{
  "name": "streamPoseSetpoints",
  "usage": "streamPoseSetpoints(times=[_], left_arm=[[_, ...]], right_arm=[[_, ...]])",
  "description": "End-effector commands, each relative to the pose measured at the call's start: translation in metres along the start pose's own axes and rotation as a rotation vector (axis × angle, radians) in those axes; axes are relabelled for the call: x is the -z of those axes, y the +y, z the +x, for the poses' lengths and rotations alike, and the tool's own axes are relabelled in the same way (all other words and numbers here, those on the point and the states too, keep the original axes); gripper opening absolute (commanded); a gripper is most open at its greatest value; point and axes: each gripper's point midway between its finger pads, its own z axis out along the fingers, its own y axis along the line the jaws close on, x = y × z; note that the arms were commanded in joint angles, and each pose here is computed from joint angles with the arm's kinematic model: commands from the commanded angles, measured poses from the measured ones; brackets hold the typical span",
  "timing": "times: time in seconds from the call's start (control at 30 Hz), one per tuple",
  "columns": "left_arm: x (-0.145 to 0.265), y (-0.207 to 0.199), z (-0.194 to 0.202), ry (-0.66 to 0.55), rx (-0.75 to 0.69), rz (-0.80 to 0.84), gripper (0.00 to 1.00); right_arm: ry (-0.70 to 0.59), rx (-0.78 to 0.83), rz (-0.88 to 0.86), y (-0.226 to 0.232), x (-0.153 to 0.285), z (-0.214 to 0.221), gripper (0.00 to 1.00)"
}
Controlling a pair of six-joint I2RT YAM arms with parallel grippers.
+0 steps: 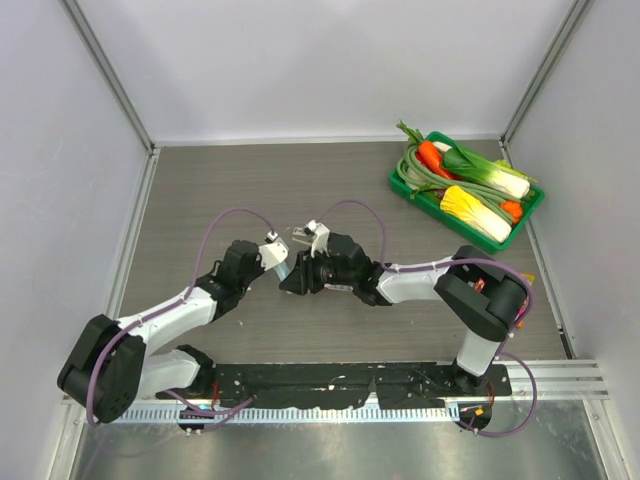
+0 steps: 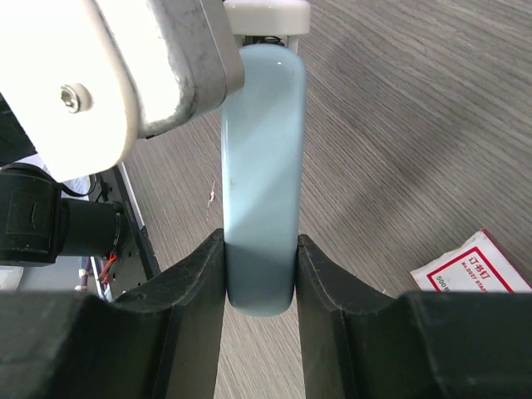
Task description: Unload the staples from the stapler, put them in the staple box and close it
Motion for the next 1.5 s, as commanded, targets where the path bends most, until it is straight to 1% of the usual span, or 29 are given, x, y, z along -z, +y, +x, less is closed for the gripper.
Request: streamPoseSetpoints(times=[0.0,0.07,0.1,0.13,0.17,0.2,0.23,0.27,0.3,0.33,0.37,0.43,0.57,0.6,0.67,0.7,0.73,0.77,0.8,0.83,1.0,1.07,1.17,1.23,1.27,1.3,1.37,1.43,1.47], left_arm=[[0.002,0.03,-0.015,-0.032,0.022,-0.145,0.0],[0.004,0.027,-0.017,-0.038,0.037,-0.131,0.0],[0.005,0.02,-0.014,-0.023,0.037,-0.093,0.0],[0.008,0.024,-0.022,-0.041,0.064,-0.083,0.0],[0.011,0.019,-0.022,-0.032,0.073,-0.047,0.02],[0.014,0.001,-0.017,-0.004,0.093,0.052,0.06],[0.02,0.003,-0.031,-0.028,0.113,0.087,0.12],[0.024,-0.003,-0.035,-0.027,0.125,0.136,0.33],[0.031,-0.009,-0.041,-0.029,0.162,0.192,0.43],[0.035,-0.01,-0.045,-0.036,0.177,0.217,0.55],[0.04,-0.011,-0.05,-0.042,0.203,0.24,0.59],[0.051,-0.016,-0.06,-0.045,0.254,0.316,0.64],[0.062,-0.007,-0.07,-0.079,0.348,0.373,0.66],[0.061,0.006,-0.069,-0.084,0.399,0.359,0.67],[0.067,0.012,-0.074,-0.124,0.453,0.403,0.71],[0.067,0.029,-0.071,-0.129,0.507,0.385,0.74],[0.073,0.033,-0.074,-0.146,0.548,0.417,0.79],[0.088,0.033,-0.086,-0.19,0.582,0.513,0.81],[0.091,0.043,-0.084,-0.195,0.627,0.521,0.83],[0.095,0.047,-0.085,-0.201,0.64,0.531,0.85],[0.101,0.07,-0.081,-0.229,0.691,0.47,0.9],[0.101,0.071,-0.08,-0.219,0.732,0.468,1.0],[0.099,0.07,-0.078,-0.188,0.771,0.477,1.0],[0.096,0.069,-0.075,-0.166,0.779,0.485,1.0],[0.094,0.07,-0.073,-0.156,0.78,0.47,1.0],[0.092,0.071,-0.07,-0.149,0.778,0.457,1.0],[0.09,0.073,-0.066,-0.139,0.774,0.427,1.0],[0.089,0.074,-0.063,-0.132,0.782,0.411,1.0],[0.089,0.076,-0.063,-0.139,0.785,0.395,1.0]], right_arm=[[-0.068,0.05,-0.079,0.027,0.008,-0.024,0.01],[-0.08,0.053,-0.078,0.028,0.007,-0.029,0.01],[-0.083,0.047,-0.077,0.028,0.006,-0.029,0.01],[-0.096,0.046,-0.084,0.031,0.005,-0.033,0.01],[-0.11,0.045,-0.091,0.034,0.004,-0.04,0.01],[-0.124,0.045,-0.097,0.037,0.002,-0.045,0.01],[-0.145,0.044,-0.106,0.042,0.0,-0.056,0.01],[-0.162,0.048,-0.105,0.045,-0.002,-0.064,0.01],[-0.164,0.055,-0.098,0.045,-0.004,-0.068,0.01],[-0.183,0.067,-0.105,0.051,-0.009,-0.081,0.01],[-0.194,0.072,-0.093,0.051,-0.011,-0.087,0.01],[-0.204,0.09,-0.089,0.055,-0.017,-0.099,0.01],[-0.201,0.111,-0.06,0.051,-0.026,-0.107,0.01],[-0.199,0.115,-0.057,0.051,-0.027,-0.108,0.01],[-0.198,0.139,-0.047,0.05,-0.031,-0.111,0.01],[-0.183,0.14,-0.035,0.047,-0.033,-0.108,0.01],[-0.187,0.147,-0.03,0.047,-0.034,-0.112,0.01],[-0.173,0.164,-0.015,0.042,-0.038,-0.109,0.01],[-0.163,0.169,0.003,0.04,-0.04,-0.109,0.01],[-0.151,0.177,0.015,0.036,-0.043,-0.108,0.01],[-0.079,0.221,0.084,0.015,-0.057,-0.097,0.01],[-0.063,0.246,0.112,0.009,-0.066,-0.096,0.01],[-0.022,0.29,0.159,-0.004,-0.08,-0.09,0.01],[0.004,0.323,0.193,-0.007,-0.086,-0.094,0.01],[0.029,0.335,0.227,-0.017,-0.093,-0.086,0.01],[0.042,0.347,0.245,-0.013,-0.095,-0.093,0.01],[0.1,0.384,0.288,-0.026,-0.103,-0.081,0.01],[0.135,0.413,0.326,-0.025,-0.107,-0.081,0.01],[0.163,0.419,0.344,-0.032,-0.112,-0.072,0.01]])
